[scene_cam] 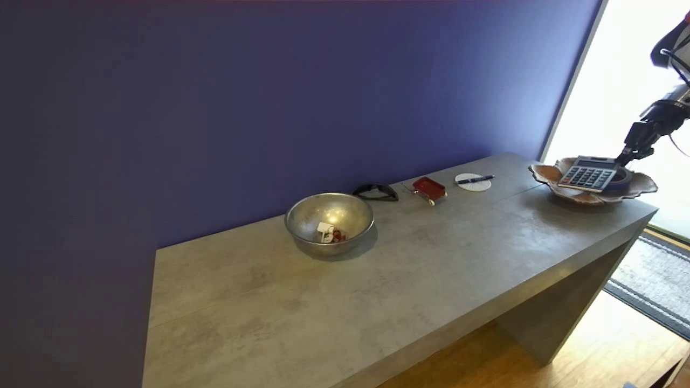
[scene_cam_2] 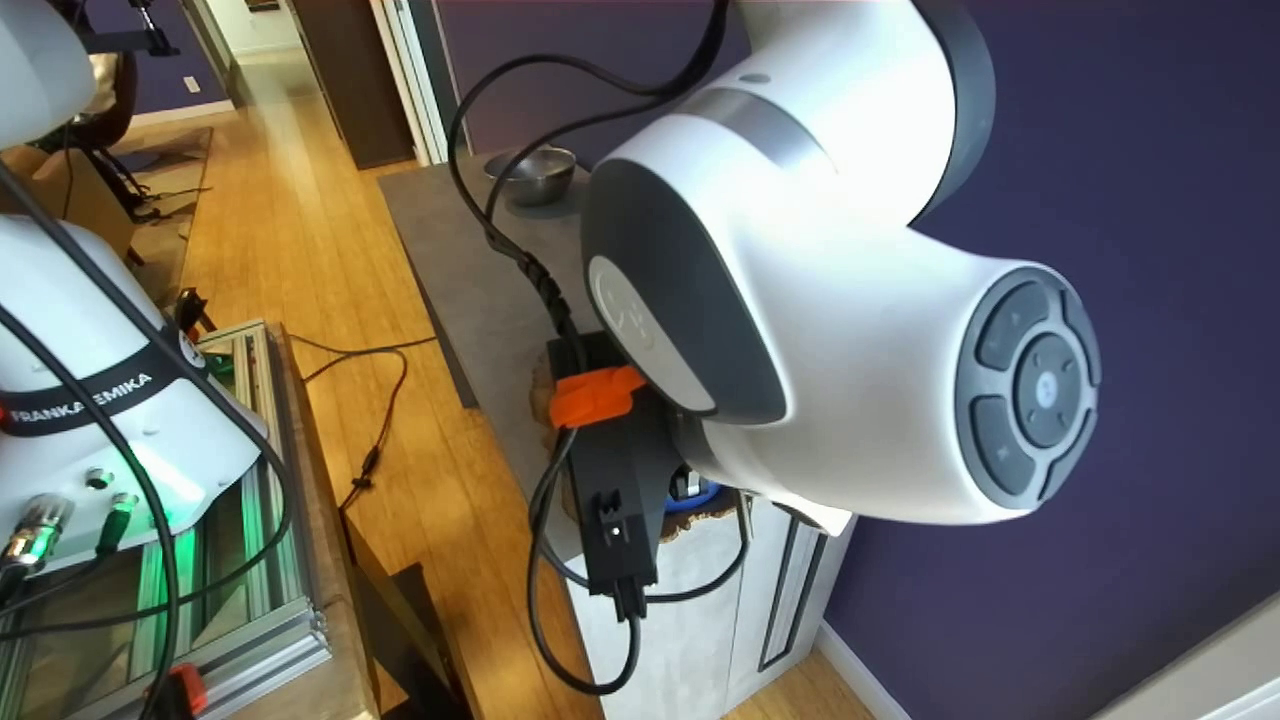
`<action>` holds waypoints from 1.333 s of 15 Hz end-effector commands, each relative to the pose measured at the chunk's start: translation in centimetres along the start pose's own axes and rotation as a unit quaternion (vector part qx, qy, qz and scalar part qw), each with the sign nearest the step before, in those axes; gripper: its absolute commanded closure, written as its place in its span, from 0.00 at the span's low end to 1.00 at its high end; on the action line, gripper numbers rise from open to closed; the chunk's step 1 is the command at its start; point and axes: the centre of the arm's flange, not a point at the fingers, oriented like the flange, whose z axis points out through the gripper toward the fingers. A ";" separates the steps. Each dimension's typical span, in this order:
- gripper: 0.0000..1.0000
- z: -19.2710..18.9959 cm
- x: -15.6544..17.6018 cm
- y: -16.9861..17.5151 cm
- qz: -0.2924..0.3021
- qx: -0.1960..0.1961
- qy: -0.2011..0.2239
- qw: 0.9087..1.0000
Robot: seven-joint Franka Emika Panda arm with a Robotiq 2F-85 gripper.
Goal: Move the calculator from the key bowl into the silver dish
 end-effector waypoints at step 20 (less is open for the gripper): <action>0.87 -1.0 -7.9 -20.9 -0.143 0.012 0.045 0.989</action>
